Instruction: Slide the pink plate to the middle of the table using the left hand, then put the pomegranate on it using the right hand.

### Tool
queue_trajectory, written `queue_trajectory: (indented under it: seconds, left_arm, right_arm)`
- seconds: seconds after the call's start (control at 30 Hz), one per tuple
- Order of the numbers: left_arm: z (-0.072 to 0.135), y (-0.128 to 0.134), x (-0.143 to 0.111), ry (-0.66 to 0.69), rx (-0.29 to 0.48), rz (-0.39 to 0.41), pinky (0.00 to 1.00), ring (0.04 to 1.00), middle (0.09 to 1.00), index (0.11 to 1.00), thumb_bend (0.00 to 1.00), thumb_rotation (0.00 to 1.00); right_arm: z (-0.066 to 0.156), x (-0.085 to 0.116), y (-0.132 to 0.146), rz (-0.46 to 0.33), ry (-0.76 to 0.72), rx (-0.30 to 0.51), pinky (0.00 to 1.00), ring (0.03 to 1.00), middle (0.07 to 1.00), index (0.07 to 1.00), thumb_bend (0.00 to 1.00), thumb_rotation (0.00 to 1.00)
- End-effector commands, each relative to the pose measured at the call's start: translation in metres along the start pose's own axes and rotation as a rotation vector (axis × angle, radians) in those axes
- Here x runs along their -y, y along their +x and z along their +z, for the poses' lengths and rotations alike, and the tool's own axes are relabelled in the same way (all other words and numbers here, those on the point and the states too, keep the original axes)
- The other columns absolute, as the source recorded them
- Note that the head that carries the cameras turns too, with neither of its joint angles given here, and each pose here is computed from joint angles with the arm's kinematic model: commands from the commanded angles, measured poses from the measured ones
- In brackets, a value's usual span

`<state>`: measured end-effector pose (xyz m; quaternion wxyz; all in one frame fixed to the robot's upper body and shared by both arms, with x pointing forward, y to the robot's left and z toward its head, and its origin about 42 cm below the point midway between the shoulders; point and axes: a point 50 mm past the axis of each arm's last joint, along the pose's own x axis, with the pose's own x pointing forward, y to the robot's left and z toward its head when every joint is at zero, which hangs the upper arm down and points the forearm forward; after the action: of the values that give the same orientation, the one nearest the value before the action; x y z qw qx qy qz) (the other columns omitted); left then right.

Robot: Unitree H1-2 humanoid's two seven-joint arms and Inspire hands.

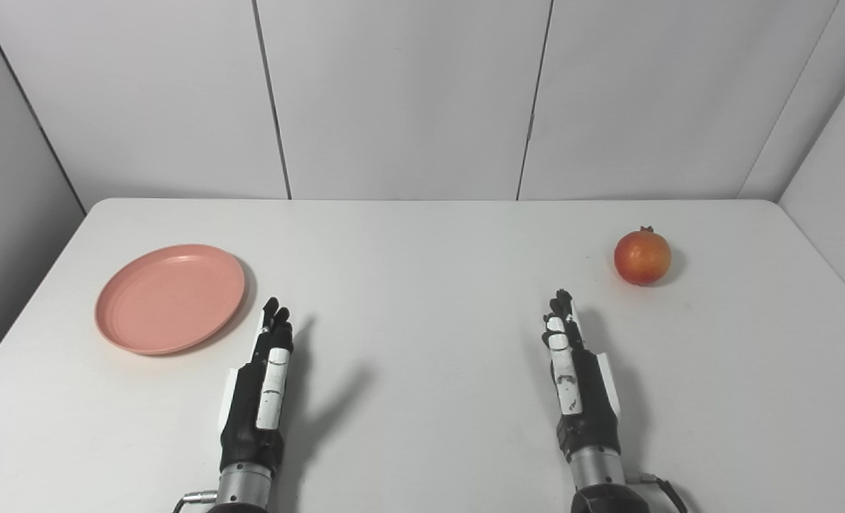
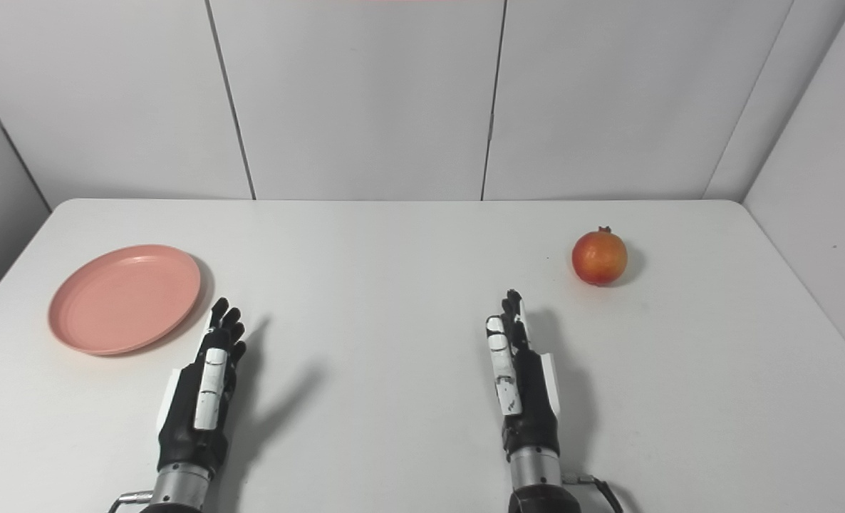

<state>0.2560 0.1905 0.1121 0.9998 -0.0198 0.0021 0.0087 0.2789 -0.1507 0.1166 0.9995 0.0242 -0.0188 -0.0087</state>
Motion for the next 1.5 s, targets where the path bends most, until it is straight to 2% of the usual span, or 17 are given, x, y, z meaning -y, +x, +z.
queue_trajectory:
  seconds: [0.0,1.47]
  left_arm:
    - [0.0013,-0.0037,-0.0129,0.050,-0.010,-0.020,1.00,1.000,1.000,1.000,0.76,0.96]
    - [0.0011,-0.0043,-0.0131,0.059,-0.015,-0.024,1.00,1.000,0.996,1.000,0.77,0.96]
  right_arm:
    - [0.0122,-0.0056,0.0057,0.016,0.011,0.031,1.00,0.998,0.989,1.000,0.68,0.99]
    - [0.0125,-0.0055,0.0050,0.026,0.023,0.021,1.00,0.979,0.979,1.000,0.68,0.98]
